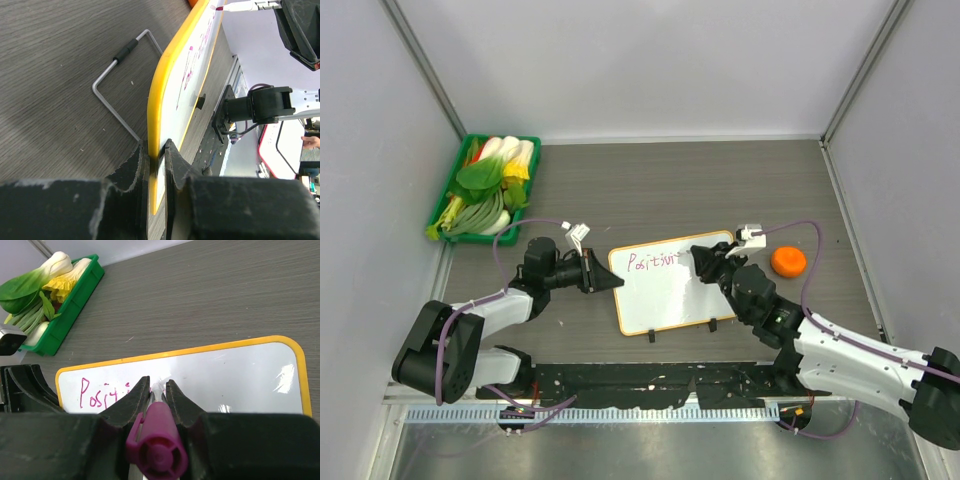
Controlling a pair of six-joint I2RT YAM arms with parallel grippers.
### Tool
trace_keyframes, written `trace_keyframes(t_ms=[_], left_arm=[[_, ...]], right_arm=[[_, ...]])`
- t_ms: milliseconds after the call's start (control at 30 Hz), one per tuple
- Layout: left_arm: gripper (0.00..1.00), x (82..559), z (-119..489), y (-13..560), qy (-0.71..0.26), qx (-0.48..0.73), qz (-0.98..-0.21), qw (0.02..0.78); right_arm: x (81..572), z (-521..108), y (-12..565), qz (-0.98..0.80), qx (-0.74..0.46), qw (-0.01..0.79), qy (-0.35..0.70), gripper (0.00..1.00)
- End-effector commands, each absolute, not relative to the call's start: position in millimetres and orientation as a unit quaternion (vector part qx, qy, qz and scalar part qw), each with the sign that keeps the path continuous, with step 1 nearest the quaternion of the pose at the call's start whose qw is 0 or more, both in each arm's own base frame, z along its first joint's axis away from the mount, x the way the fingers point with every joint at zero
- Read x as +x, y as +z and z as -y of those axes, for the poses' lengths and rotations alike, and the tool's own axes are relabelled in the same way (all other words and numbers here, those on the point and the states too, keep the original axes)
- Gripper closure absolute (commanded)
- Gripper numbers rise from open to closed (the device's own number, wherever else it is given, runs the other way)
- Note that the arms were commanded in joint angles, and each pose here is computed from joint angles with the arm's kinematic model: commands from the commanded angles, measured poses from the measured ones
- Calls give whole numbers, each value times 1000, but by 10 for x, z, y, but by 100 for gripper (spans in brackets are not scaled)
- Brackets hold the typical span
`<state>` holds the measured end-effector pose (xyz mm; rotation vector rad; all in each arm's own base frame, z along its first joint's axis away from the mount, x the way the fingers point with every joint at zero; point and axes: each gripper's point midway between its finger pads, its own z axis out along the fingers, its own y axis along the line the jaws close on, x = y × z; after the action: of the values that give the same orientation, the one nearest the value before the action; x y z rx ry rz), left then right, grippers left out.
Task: Write a sentence on the whiteboard
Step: Write on the whiteboard at the whiteboard stand.
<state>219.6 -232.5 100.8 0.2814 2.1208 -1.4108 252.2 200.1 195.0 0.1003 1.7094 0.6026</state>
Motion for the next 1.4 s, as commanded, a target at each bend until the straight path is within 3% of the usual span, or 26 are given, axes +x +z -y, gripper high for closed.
trace_keyframes(t_ms=[0,900,1367], left_arm=[[100,2269,2239,772,-484,94,-820,290],[100,2270,2231,779,-483,94,-820,293],[100,2267,2239,780,-483,95,-820,292]], right_arm=[[2606,-1989,2136,-721,68,636,267,99],[2388,-1924,1691,-768,52,580,267,99],[2488,-1848,2035,-740,63,620,253,99]])
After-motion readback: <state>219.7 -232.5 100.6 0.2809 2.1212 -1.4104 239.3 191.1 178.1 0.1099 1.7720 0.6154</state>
